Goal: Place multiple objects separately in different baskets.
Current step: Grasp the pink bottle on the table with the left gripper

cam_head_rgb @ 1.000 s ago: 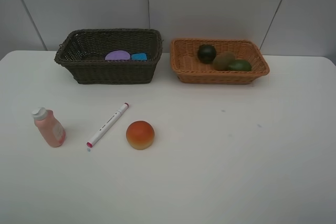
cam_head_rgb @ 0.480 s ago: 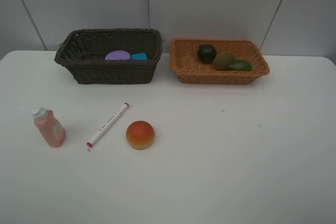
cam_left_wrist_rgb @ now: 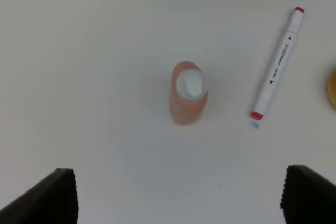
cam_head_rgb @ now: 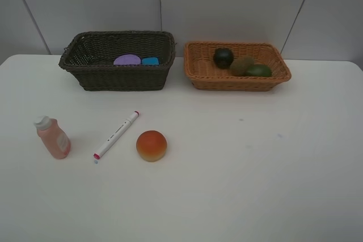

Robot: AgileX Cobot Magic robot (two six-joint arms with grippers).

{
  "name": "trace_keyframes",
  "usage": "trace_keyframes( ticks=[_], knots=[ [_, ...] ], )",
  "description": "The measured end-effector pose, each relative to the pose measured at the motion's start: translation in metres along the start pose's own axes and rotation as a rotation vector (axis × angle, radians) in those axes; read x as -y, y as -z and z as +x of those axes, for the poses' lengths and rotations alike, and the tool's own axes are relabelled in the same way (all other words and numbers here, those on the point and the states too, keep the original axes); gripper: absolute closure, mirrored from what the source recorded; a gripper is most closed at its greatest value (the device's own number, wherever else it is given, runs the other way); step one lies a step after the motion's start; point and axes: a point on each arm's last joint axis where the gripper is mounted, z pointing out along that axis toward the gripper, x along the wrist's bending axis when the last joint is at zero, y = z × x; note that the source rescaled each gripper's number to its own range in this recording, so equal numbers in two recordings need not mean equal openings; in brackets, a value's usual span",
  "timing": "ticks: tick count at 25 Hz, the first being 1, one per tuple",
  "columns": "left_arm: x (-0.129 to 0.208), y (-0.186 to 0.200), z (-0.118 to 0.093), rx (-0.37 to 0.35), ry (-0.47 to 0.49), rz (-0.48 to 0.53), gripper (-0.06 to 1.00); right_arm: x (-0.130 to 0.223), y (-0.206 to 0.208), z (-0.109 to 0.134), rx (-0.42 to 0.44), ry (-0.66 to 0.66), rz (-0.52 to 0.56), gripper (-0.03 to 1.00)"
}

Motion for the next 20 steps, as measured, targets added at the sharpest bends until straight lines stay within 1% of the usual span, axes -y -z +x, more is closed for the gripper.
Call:
trace_keyframes(
  ticks=[4, 10, 20],
  knots=[
    [-0.015, -0.025, -0.001, -0.003, 0.002, 0.079, -0.06, 0.000, 0.000, 0.000, 0.000, 0.000, 0.000, -0.03],
    [-0.028, -0.067, -0.002, 0.005, 0.015, 0.163, -0.06, 0.000, 0.000, 0.000, 0.000, 0.000, 0.000, -0.03],
    [-0.030, -0.124, -0.003, 0.009, 0.037, 0.303, -0.06, 0.000, 0.000, 0.000, 0.000, 0.000, 0.000, -0.03]
  ],
)
